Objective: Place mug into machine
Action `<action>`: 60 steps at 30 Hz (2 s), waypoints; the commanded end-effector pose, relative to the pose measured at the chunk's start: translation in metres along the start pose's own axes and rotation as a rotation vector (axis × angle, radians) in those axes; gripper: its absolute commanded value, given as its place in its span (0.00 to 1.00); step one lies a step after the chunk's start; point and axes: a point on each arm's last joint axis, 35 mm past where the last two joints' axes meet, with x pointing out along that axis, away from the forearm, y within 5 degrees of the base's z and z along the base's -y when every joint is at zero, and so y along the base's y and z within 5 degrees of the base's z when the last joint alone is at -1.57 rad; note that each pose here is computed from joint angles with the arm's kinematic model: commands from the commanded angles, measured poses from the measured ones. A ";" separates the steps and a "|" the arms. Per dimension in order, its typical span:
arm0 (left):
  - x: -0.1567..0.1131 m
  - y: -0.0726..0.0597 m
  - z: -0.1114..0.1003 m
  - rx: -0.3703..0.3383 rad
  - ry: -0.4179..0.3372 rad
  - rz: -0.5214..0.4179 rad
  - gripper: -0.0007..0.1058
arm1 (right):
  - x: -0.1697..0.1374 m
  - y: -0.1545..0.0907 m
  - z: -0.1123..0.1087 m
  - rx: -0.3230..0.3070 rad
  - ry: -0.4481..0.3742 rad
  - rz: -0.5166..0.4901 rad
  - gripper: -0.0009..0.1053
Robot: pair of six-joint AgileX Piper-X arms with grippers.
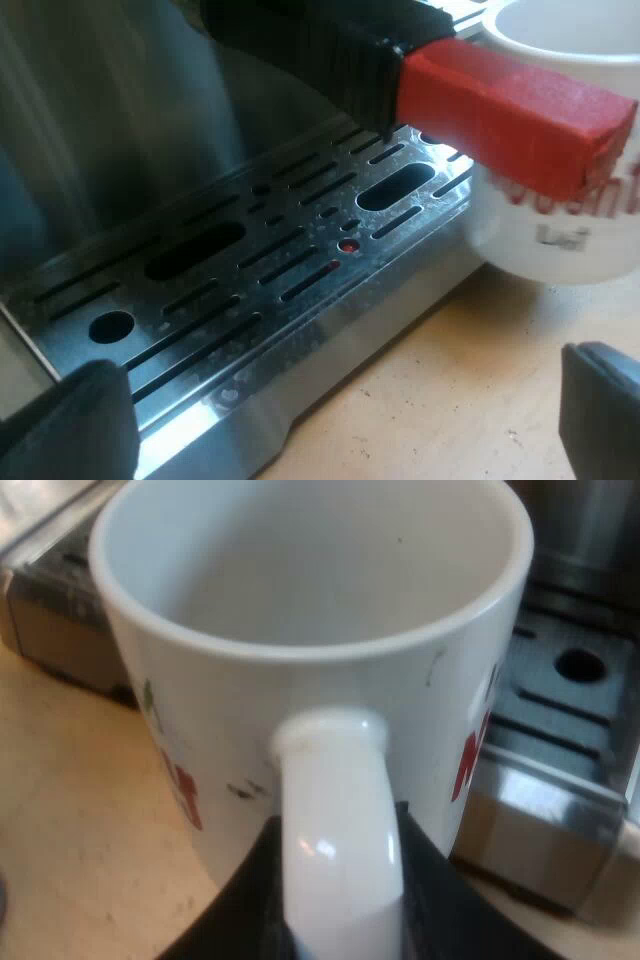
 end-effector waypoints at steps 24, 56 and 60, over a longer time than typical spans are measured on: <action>0.000 -0.002 0.001 0.007 -0.011 -0.047 0.82 | 0.077 0.007 0.033 0.031 -0.060 -0.059 0.01; 0.000 -0.002 0.001 0.007 -0.011 -0.047 0.82 | 0.090 0.026 0.039 0.001 0.028 -0.122 0.50; 0.000 -0.002 0.001 0.007 -0.011 -0.047 0.82 | 0.083 0.032 0.037 -0.027 0.054 -0.110 0.50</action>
